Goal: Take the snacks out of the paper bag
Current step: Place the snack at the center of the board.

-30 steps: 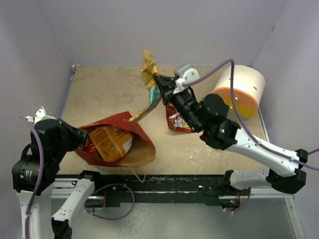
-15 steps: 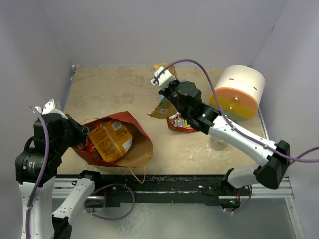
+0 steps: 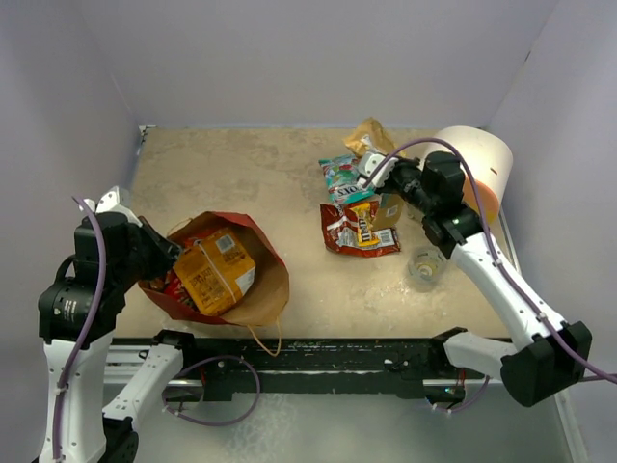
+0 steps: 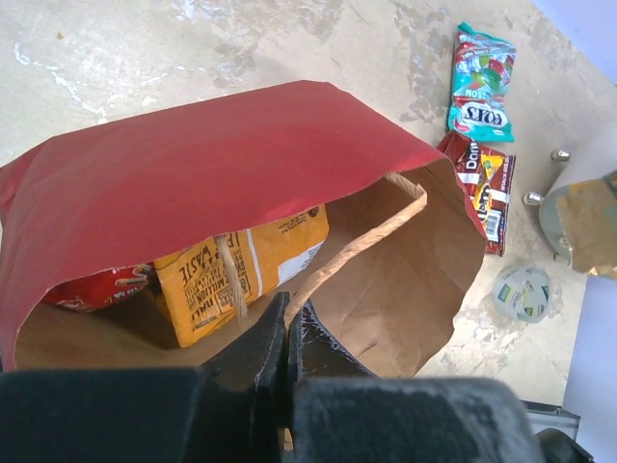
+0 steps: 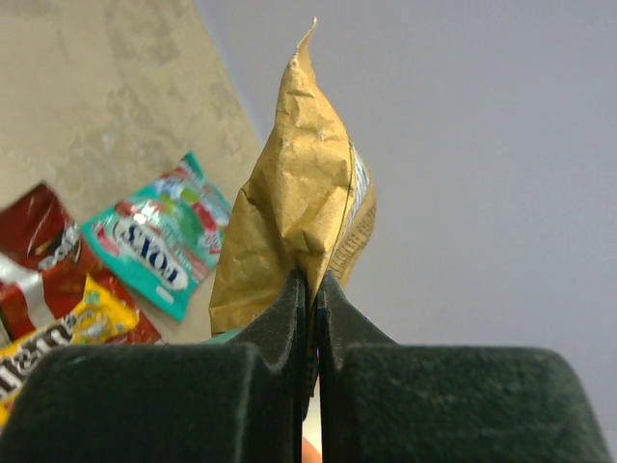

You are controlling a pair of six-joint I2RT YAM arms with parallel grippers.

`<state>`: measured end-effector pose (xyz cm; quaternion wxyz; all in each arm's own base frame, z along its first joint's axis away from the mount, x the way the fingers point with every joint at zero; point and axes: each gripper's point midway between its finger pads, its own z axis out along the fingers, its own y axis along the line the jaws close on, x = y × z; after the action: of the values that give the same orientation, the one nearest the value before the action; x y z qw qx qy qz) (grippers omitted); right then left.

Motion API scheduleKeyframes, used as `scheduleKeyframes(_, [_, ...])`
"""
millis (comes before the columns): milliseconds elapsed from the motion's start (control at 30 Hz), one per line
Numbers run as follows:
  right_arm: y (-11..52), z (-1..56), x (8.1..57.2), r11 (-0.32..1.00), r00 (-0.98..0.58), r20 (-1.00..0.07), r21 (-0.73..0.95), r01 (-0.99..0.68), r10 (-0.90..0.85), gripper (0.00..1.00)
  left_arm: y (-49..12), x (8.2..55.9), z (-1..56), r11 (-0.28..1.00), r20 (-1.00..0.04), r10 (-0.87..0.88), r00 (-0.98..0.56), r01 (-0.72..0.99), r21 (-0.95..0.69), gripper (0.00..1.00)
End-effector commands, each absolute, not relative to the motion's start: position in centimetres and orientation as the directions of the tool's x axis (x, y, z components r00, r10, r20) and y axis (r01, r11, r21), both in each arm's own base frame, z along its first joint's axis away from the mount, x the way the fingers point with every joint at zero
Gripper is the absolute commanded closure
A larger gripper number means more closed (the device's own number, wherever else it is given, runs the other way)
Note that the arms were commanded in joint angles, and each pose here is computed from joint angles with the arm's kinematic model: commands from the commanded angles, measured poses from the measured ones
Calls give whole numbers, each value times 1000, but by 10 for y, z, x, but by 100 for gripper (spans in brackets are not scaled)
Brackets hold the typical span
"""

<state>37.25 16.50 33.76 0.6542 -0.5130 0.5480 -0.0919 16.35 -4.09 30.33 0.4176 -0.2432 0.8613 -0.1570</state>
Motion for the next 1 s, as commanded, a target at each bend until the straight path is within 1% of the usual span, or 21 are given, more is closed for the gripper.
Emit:
scheduleKeyframes(0, [188, 327, 375, 254, 569, -518, -840, -479, -639, 100, -49, 178, 317, 851, -677, -512, -529, -205, -483, 100])
scheduleKeyframes(100, [192, 302, 382, 160, 583, -484, -840, -518, -652, 100, -49, 180, 320, 858, -686, -501, -528, -199, -474, 100])
scheduleKeyframes(233, [188, 264, 384, -37, 593, -389, -815, -578, -705, 100, -47, 180, 320, 865, -697, -490, -523, -193, -463, 100])
scheduleKeyframes(267, [186, 259, 384, -58, 595, -372, -813, -579, -712, 100, -46, 181, 321, 867, -703, -488, -518, -190, -461, 100])
scheduleKeyframes(333, [183, 257, 385, -61, 598, -346, -830, -554, -723, 100, -46, 182, 323, 870, -713, -482, -509, -183, -457, 100])
scheduleKeyframes(433, [186, 252, 392, -125, 638, -261, -860, -494, -724, 100, -45, 185, 323, 876, -721, -472, -507, -179, -447, 100])
scheduleKeyframes(567, [201, 235, 393, -171, 669, -222, -866, -469, -710, 100, -44, 187, 323, 873, -715, -478, -510, -191, -448, 100])
scheduleKeyframes(633, [208, 230, 395, -199, 688, -178, -880, -431, -704, 100, -45, 188, 323, 869, -711, -485, -509, -194, -455, 100])
scheduleKeyframes(867, [256, 204, 385, -288, 766, -111, -885, -366, -633, 100, -42, 186, 321, 859, -706, -507, -494, -218, -464, 100])
scheduleKeyframes(967, [259, 179, 377, -301, 770, -96, -884, -357, -631, 100, -45, 186, 324, 851, -708, -518, -480, -206, -483, 100])
